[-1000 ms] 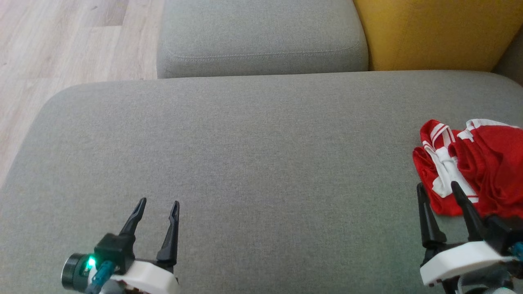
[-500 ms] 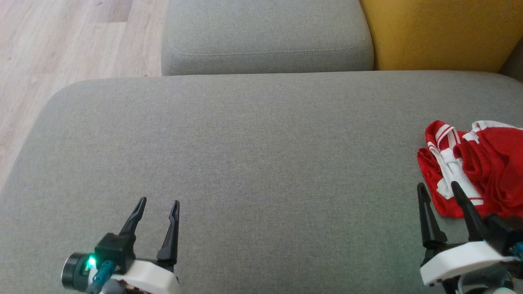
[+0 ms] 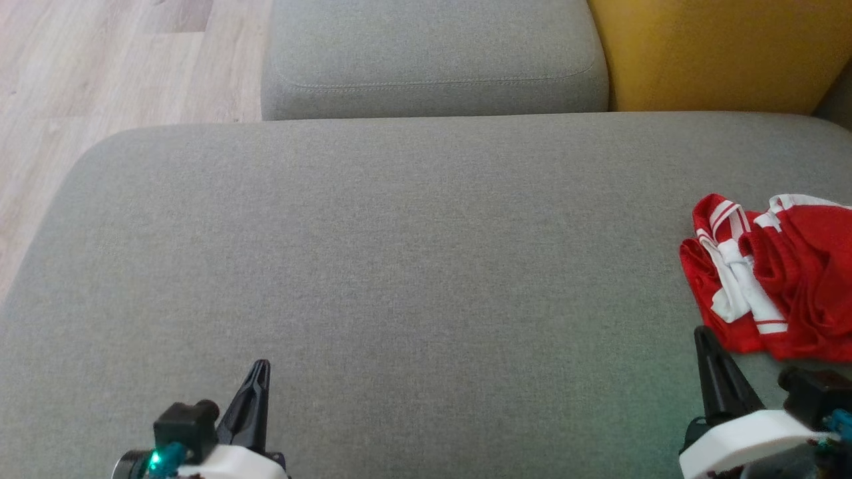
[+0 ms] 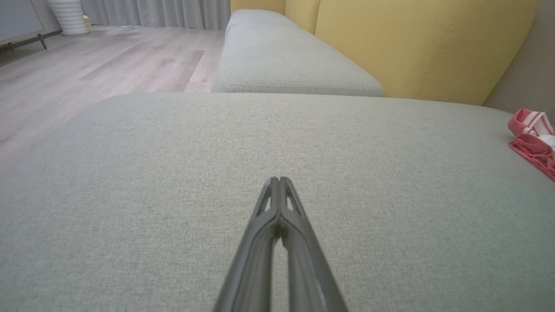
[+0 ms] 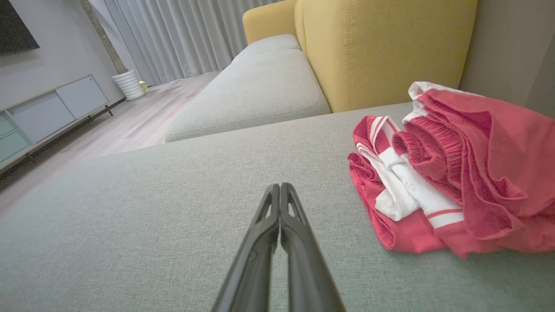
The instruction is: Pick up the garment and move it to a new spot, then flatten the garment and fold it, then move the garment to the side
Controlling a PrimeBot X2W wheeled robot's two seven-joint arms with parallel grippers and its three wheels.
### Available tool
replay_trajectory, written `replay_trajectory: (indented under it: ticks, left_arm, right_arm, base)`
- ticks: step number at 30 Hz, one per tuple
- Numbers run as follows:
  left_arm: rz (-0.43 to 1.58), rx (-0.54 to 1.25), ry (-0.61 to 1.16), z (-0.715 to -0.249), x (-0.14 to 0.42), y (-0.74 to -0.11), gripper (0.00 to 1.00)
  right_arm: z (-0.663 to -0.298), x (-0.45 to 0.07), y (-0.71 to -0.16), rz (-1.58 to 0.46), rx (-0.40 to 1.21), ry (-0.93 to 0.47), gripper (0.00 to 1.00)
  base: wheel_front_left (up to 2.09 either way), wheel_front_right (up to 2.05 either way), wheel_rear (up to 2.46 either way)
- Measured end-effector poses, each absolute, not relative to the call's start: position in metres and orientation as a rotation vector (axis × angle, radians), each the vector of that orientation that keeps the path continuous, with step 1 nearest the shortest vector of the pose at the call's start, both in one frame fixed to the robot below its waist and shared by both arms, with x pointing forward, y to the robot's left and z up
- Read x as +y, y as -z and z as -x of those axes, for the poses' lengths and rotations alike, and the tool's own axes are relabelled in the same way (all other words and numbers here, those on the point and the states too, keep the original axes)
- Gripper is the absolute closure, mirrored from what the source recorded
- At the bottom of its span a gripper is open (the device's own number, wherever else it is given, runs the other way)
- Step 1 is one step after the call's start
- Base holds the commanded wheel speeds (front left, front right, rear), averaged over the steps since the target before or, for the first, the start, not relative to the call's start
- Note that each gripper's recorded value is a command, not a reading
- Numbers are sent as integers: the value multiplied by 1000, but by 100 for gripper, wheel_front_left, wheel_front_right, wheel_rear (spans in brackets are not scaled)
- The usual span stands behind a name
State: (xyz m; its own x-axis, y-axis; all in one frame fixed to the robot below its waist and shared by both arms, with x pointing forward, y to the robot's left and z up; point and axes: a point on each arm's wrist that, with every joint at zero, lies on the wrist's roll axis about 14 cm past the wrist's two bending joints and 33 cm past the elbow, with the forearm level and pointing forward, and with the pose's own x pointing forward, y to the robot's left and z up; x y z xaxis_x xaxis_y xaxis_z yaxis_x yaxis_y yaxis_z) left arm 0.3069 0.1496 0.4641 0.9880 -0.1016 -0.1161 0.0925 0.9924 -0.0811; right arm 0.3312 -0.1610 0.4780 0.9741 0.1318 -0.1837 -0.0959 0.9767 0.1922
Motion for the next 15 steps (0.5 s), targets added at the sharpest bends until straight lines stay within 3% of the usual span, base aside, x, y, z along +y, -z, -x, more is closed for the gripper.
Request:
replay_trajectory:
  ticks: [15]
  left_arm:
    - [252,174,61,-315,156,-458,100]
  right_arm:
    - [-333,-162,-473,-366,209,-97,100]
  base:
    - [0,0,0]
